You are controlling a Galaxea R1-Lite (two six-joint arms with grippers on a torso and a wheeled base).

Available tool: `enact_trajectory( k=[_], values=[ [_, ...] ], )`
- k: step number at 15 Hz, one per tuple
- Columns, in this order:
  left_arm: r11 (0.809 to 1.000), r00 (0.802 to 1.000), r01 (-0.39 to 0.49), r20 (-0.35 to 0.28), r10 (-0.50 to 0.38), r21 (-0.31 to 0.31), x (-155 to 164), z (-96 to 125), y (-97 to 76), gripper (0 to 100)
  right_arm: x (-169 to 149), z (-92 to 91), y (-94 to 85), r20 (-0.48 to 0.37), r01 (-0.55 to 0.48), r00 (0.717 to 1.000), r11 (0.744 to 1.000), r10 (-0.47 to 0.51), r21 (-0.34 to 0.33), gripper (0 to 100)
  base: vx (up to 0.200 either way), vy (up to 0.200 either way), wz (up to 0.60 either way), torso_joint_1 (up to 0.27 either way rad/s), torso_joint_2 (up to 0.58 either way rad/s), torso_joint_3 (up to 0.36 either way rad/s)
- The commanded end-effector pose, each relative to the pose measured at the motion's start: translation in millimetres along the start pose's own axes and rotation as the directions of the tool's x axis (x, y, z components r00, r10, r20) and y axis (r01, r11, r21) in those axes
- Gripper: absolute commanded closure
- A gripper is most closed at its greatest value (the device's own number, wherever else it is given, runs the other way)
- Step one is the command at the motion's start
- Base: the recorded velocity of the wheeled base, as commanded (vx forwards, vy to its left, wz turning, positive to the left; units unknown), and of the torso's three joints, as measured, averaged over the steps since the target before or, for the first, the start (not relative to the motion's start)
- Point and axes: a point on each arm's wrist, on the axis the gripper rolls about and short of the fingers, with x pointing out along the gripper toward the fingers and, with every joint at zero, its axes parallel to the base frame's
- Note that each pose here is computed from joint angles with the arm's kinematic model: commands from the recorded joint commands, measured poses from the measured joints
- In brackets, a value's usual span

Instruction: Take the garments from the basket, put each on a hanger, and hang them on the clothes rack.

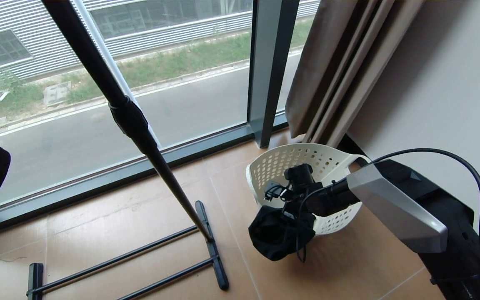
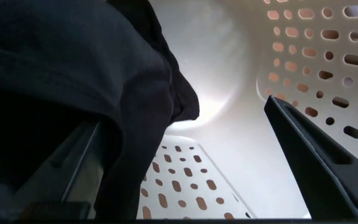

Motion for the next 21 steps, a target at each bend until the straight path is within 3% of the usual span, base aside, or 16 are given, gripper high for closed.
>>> enact_trajectory(
  k=[1, 5, 7, 11, 14, 17, 18, 20, 21],
  values=[
    [1.000, 1.000, -0.001, 0.000, 0.001, 0.000, 0.0, 0.0, 0.0, 0, 5.2, -3.2, 1.8, -0.012, 0.001, 1.000, 1.000, -0.001, 0.001, 100, 0.000, 0.000, 0.00, 0.000, 0.00, 0.000],
    [1.000, 1.000, -0.001, 0.000, 0.001, 0.000, 0.0, 0.0, 0.0, 0, 0.6, -3.6, 0.5, -0.018, 0.010, 1.000, 1.000, -0.009, 0.026, 100, 0.000, 0.000, 0.00, 0.000, 0.00, 0.000],
    [1.000, 1.000, -0.001, 0.000, 0.001, 0.000, 0.0, 0.0, 0.0, 0, -21.7, 1.6, -8.8, -0.001, 0.023, 1.000, 0.999, -0.023, 0.047, 100, 0.000, 0.000, 0.00, 0.000, 0.00, 0.000],
    [1.000, 1.000, 0.000, 0.001, 0.000, 0.006, 0.0, 0.0, 0.0, 0, -111.6, 17.4, -18.2, 0.104, 0.063, 0.992, 0.997, -0.068, 0.050, 100, 0.000, 0.000, 0.00, 0.000, 0.00, 0.000],
    [1.000, 1.000, 0.002, 0.001, -0.002, 0.009, 0.0, 0.0, -0.1, 0, -196.3, 16.1, -18.5, 0.205, 0.094, 0.973, 0.994, -0.103, 0.051, 100, 0.000, 0.000, 0.00, 0.000, 0.00, 0.000],
    [1.000, 1.000, 0.004, 0.001, -0.004, 0.009, 0.0, 0.0, -0.1, 0, -265.4, 2.6, -10.0, 0.279, 0.112, 0.953, 0.992, -0.122, 0.048, 100, 0.000, 0.000, 0.00, 0.000, 0.00, 0.000],
    [1.000, 1.000, 0.004, 0.001, -0.004, 0.009, 0.0, 0.0, -0.1, 0, -299.8, -7.4, -5.3, 0.328, 0.125, 0.935, 0.991, -0.134, 0.049, 100, 0.000, 0.000, 0.00, 0.000, 0.00, 0.000],
    [1.000, 1.000, 0.005, 0.001, -0.005, 0.008, 0.0, 0.0, -0.2, 0, -334.4, -15.9, 5.3, 0.398, 0.119, 0.909, 0.992, -0.123, 0.033, 100, 0.000, 0.000, 0.00, 0.000, 0.00, 0.000],
    [1.000, 1.000, 0.007, 0.001, -0.007, 0.008, 0.0, 0.0, -0.1, 0, -367.1, -28.7, 21.6, 0.475, 0.104, 0.875, 0.995, -0.094, 0.004, 100, 0.000, 0.000, 0.00, 0.000, 0.00, 0.000]
  ],
)
